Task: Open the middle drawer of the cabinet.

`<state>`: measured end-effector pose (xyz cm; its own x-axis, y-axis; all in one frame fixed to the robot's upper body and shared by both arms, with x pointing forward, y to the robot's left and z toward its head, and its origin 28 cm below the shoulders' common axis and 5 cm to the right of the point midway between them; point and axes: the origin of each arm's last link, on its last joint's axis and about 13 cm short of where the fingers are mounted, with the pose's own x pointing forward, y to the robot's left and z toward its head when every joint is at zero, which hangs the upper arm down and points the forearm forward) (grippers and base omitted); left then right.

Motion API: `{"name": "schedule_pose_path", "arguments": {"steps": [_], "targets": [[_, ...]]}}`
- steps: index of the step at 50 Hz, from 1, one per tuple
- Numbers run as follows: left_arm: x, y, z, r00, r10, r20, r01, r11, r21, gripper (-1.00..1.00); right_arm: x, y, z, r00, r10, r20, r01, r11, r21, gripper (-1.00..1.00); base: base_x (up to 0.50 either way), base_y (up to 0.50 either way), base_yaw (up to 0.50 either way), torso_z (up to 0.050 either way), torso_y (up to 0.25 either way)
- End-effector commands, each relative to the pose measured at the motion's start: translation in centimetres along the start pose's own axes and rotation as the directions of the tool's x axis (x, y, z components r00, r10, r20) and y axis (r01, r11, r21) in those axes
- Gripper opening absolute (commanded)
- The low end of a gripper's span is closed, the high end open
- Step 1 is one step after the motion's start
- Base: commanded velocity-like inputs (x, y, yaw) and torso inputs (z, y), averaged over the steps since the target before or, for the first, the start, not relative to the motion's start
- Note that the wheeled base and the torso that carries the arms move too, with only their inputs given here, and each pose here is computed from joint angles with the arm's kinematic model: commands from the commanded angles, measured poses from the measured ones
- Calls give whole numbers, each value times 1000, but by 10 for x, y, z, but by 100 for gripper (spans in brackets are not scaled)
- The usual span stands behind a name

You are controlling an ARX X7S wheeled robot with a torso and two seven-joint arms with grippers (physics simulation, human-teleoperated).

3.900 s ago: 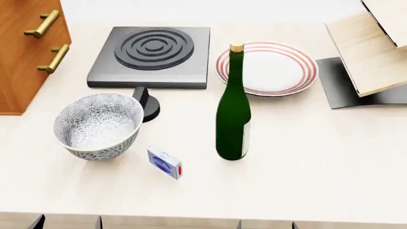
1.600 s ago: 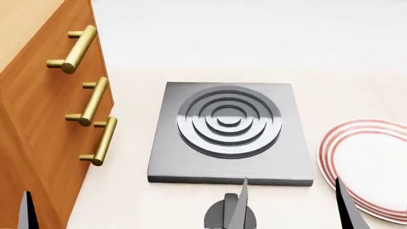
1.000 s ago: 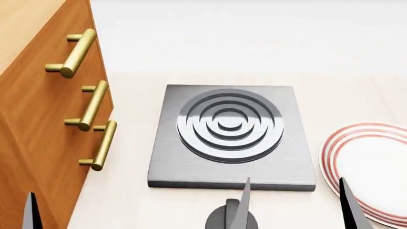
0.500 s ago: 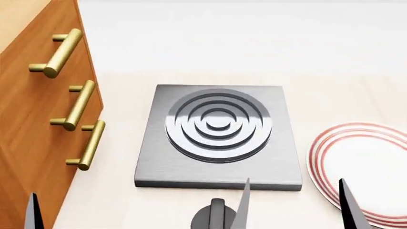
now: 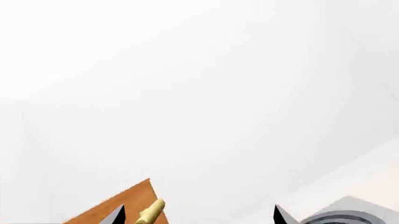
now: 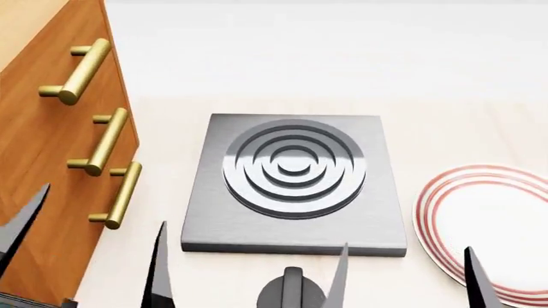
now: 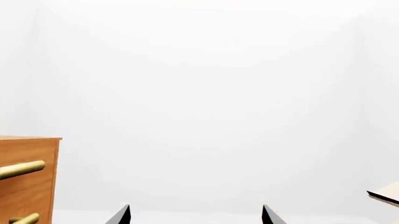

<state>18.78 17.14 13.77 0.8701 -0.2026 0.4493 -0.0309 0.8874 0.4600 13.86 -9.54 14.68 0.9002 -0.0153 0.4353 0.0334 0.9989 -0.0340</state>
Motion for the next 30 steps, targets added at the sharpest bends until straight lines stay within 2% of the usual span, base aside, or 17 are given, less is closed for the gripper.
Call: {"name": "schedule_pose_path", "arguments": {"steps": [1, 7, 10, 12, 13, 16, 20, 21, 22, 23, 30], "targets": [[81, -17, 12, 986, -159, -47, 166, 931, 325, 100, 0, -4, 2, 1000, -4, -10, 4, 1000, 2, 100, 0, 0, 0, 0, 0], [107, -13, 9, 984, -158, -83, 179, 889, 422, 100, -2, -3, -1, 999, 32, -4, -32, 999, -7, 100, 0, 0, 0, 0, 0], [119, -12, 4, 982, -159, -101, 188, 875, 446, 100, -1, -2, 0, 999, 38, -1, -38, 999, -9, 100, 0, 0, 0, 0, 0], [127, -12, -1, 981, -152, -117, 191, 848, 495, 100, -1, -2, 0, 999, 40, -4, -40, 999, -8, 100, 0, 0, 0, 0, 0], [134, -12, -8, 981, -142, -135, 193, 809, 555, 100, -1, -2, -1, 999, 40, -7, -40, 999, -10, 100, 0, 0, 0, 0, 0], [146, -13, -20, 980, -121, -155, 193, 744, 640, 100, -1, -3, 0, 999, 39, -10, -39, 999, -10, 100, 0, 0, 0, 0, 0], [156, -14, -30, 980, -104, -170, 195, 672, 715, 100, 0, -3, -1, 999, 37, -14, -37, 999, -8, 100, 0, 0, 0, 0, 0], [160, -16, -33, 980, -98, -171, 194, 634, 749, 100, 0, -4, 0, 999, 37, -14, -37, 999, -7, 100, 0, 0, 0, 0, 0], [161, -16, -35, 981, -100, -169, 194, 619, 761, 100, 0, -4, 0, 999, 37, -14, -37, 999, -7, 100, 0, 0, 0, 0, 0], [163, -17, -36, 979, -104, -174, 201, 604, 771, 100, 0, -4, 0, 999, 37, -14, -37, 999, -5, 100, 0, 0, 0, 0, 0], [175, -22, -58, 975, -91, -202, 217, 573, 791, 100, -1, -4, 0, 999, 32, -19, -32, 999, 3, 100, 0, 0, 0, 0, 0]]}}
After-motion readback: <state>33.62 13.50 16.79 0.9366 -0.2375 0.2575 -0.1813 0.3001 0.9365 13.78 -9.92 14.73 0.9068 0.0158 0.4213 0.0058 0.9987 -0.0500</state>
